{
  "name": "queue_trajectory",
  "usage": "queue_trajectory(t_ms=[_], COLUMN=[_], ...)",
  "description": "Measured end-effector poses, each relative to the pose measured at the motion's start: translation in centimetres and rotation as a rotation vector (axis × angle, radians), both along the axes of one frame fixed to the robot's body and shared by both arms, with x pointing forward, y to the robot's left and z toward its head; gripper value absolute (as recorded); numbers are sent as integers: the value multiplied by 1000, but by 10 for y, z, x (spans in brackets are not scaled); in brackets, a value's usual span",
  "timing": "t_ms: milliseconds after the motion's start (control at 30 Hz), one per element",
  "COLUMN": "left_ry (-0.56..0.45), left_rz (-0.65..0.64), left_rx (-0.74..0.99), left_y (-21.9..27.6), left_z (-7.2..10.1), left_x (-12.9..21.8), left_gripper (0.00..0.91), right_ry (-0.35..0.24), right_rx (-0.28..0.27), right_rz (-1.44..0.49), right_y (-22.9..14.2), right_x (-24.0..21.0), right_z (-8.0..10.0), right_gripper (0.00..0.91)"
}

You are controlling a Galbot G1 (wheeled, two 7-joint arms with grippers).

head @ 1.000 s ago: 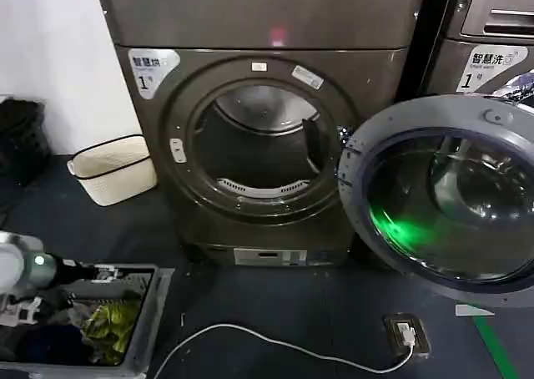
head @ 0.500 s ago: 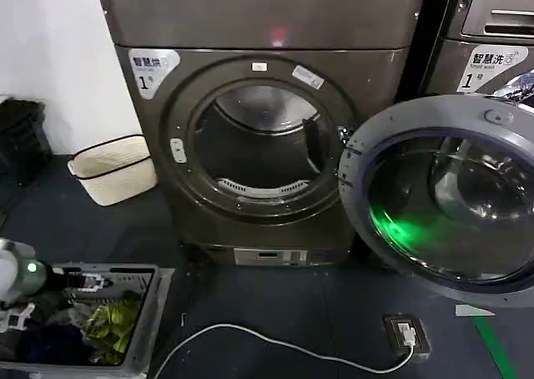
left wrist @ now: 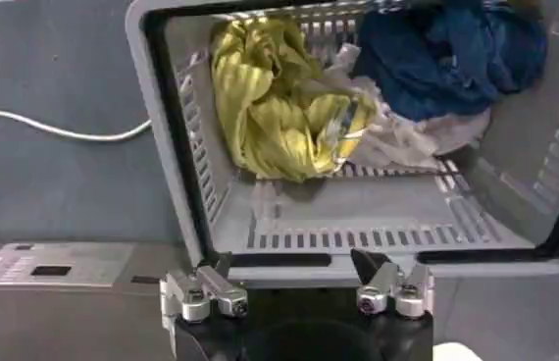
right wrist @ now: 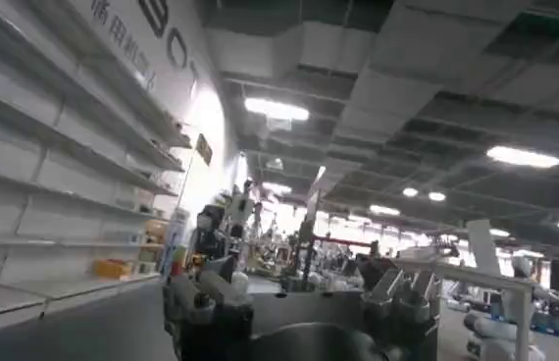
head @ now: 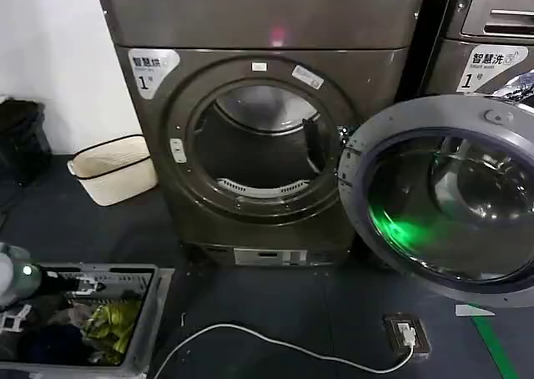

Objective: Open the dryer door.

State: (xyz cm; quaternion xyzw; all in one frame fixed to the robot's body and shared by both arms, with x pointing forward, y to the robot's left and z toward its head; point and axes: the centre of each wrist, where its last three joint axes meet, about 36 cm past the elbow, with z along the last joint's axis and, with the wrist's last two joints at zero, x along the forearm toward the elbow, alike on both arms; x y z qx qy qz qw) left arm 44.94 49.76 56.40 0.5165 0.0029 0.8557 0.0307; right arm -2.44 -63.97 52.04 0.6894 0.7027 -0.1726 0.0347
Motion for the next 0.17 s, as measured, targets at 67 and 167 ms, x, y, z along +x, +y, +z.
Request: queue_trajectory(t_ms=[67,167], left_ry=[4,6], left_rz=[6,11], left_rx=[1,3], left_y=[2,4], left_z=[-2,-3], left_x=[0,0], left_gripper=[907,907], right_ry=[0,0], right_rx=[1,1], right_rz=[0,1], right_y=[0,-1], right_x=[0,0], right_z=[0,0], right_gripper=[907,907])
